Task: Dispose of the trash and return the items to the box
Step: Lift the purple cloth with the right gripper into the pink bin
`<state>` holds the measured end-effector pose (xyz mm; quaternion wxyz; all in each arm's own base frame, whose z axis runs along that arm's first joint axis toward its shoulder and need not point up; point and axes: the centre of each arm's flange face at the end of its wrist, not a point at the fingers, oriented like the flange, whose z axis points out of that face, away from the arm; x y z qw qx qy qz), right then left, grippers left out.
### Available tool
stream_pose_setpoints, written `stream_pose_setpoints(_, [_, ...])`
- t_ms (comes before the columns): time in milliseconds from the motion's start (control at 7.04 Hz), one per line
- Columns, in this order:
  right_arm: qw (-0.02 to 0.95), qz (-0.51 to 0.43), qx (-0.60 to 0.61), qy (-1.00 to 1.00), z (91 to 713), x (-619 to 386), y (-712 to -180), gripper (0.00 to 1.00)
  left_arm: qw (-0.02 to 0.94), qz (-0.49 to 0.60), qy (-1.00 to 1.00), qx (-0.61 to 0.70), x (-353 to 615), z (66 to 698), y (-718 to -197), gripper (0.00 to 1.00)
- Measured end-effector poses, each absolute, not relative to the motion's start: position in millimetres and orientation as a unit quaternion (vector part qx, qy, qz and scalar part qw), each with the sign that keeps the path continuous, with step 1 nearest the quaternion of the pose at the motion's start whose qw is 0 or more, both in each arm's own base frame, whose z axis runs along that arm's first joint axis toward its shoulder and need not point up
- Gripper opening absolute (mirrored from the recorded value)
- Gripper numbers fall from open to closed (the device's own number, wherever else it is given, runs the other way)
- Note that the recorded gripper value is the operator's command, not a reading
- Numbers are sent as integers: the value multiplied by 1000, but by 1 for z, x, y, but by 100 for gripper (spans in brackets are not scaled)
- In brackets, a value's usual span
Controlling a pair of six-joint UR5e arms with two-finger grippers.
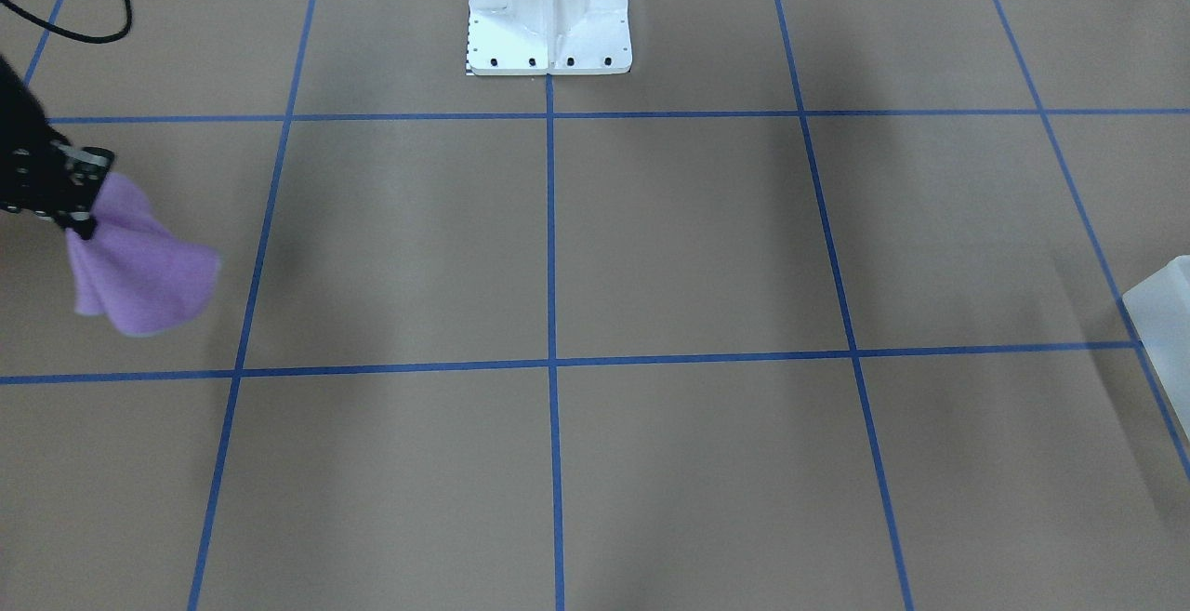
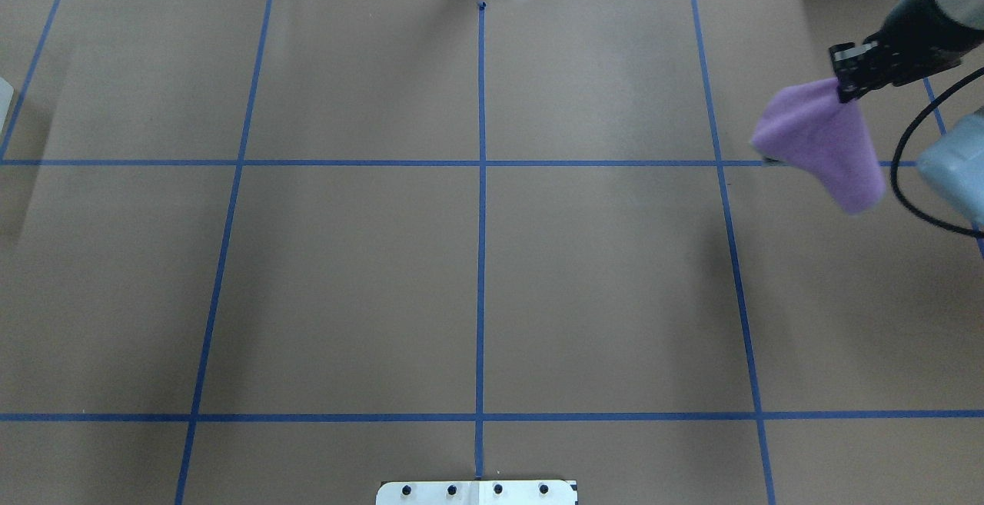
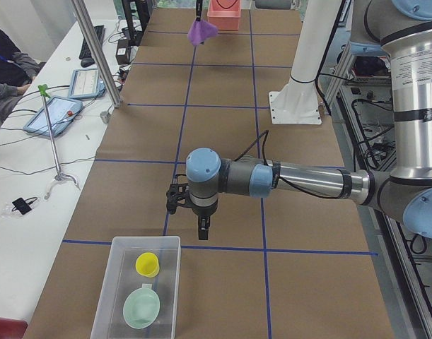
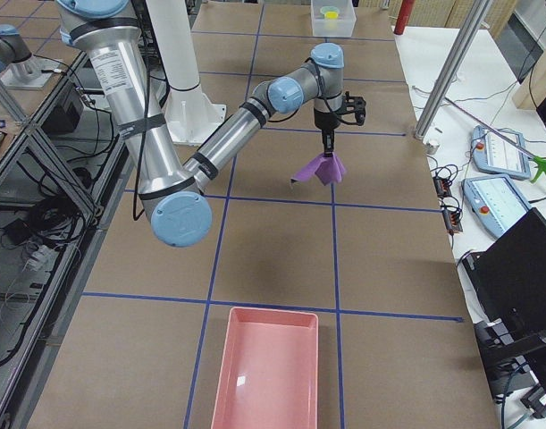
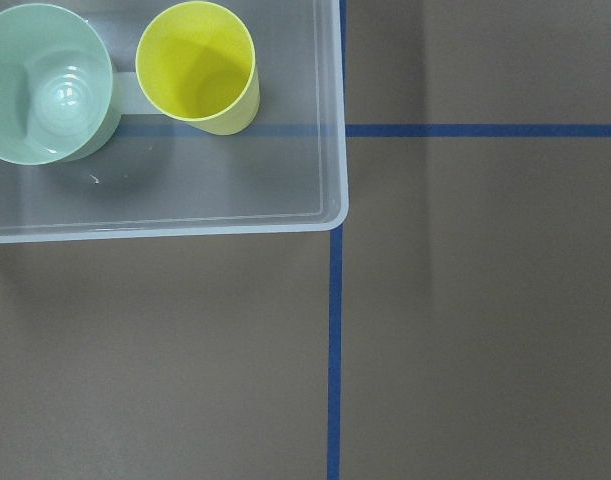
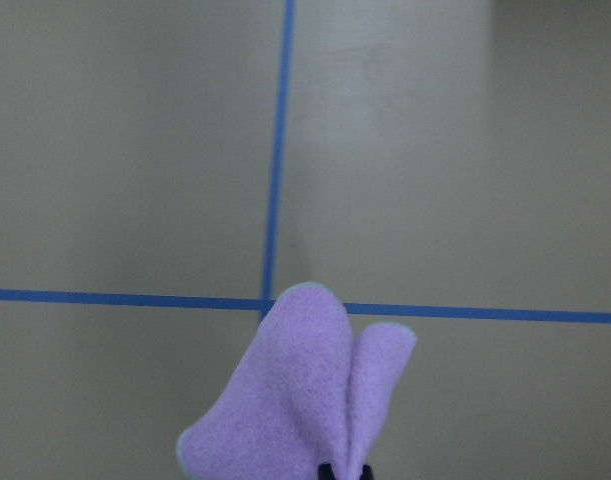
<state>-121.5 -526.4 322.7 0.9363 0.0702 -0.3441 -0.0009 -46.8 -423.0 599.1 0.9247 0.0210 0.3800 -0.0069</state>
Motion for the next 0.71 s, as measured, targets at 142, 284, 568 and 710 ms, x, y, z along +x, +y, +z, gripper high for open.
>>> stream_pose_setpoints(142, [940,-29,65,-335,365,-48,-528,0,923,-6,383,23,-46,598,-422,99])
stream_pose_setpoints(284, [940,-54,59,-332,417,15,-518,0,923,-5,385,24,-46,597,-423,99])
stream_pose_setpoints(568, [935,-103,42,-336,531,112,-482,0,922,-4,385,28,-46,594,-425,99])
stream_pose_setpoints(710, [931,-118,29,-344,584,140,-458,0,922,-3,385,29,-46,593,-426,99])
